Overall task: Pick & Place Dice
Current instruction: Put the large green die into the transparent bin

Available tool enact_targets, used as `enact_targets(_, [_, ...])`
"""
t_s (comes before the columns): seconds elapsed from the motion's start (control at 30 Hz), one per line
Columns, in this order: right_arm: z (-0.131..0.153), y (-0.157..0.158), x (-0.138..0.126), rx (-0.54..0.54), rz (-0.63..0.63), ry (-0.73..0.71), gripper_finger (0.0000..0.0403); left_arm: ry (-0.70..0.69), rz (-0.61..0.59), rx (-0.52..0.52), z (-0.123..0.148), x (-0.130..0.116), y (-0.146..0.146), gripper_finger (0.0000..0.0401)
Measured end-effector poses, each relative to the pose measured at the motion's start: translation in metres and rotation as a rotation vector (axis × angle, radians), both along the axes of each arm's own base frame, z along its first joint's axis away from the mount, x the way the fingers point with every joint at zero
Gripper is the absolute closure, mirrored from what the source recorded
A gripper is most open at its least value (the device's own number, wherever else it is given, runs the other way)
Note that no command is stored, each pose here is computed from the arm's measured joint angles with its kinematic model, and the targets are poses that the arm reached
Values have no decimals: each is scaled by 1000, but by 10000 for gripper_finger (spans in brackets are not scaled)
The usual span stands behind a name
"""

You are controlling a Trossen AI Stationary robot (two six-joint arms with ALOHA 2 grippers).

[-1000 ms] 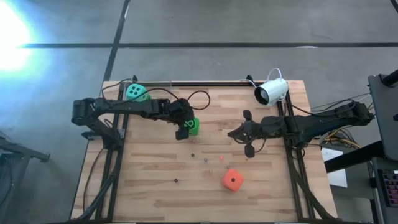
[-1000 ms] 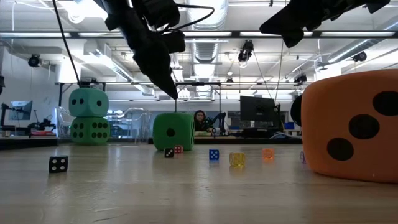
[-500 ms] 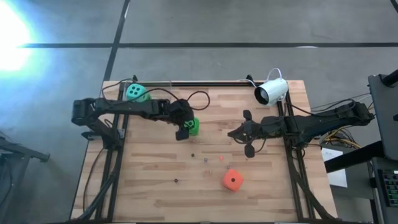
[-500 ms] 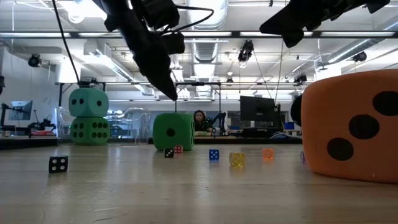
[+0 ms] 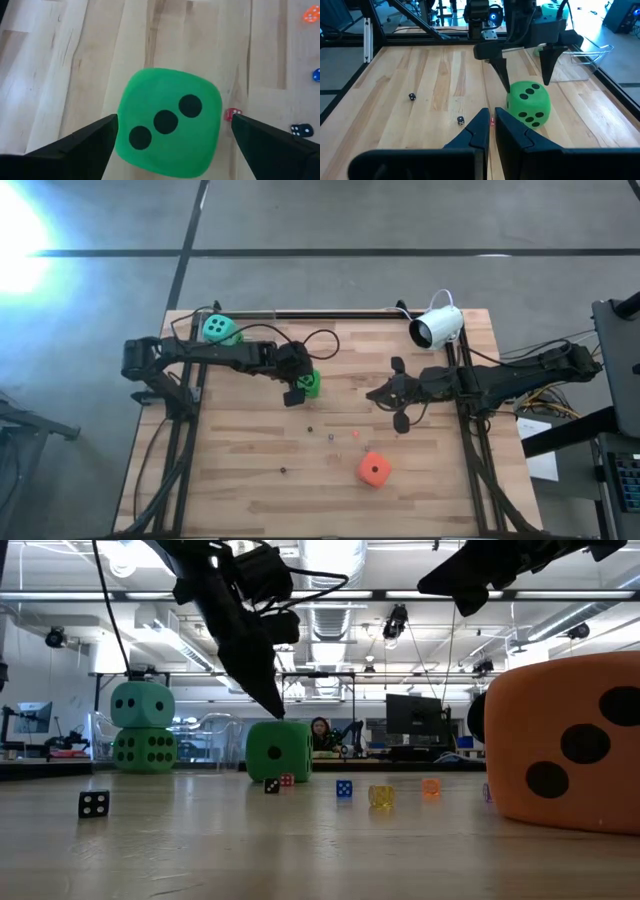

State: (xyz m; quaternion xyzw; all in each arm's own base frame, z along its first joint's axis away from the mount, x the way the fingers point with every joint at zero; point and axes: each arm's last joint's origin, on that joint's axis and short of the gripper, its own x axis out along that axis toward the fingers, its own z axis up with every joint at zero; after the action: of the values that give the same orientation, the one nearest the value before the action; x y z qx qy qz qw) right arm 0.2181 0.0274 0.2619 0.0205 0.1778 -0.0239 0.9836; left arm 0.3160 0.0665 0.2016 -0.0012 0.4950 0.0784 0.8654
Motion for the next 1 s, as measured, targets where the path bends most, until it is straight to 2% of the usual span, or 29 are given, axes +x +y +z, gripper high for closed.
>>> enact_targets(0.37, [0,0,0,0,1,0,376,-6,26,-1,-4,-2,9,2])
enact_targets(0.7, [0,0,0,1,2,0,376,-13,-4,-40,-13,4,12,1])
enact_targets(1.0, [0,0,0,0,2,0,376,8,-7,-26,-6,6,14,1])
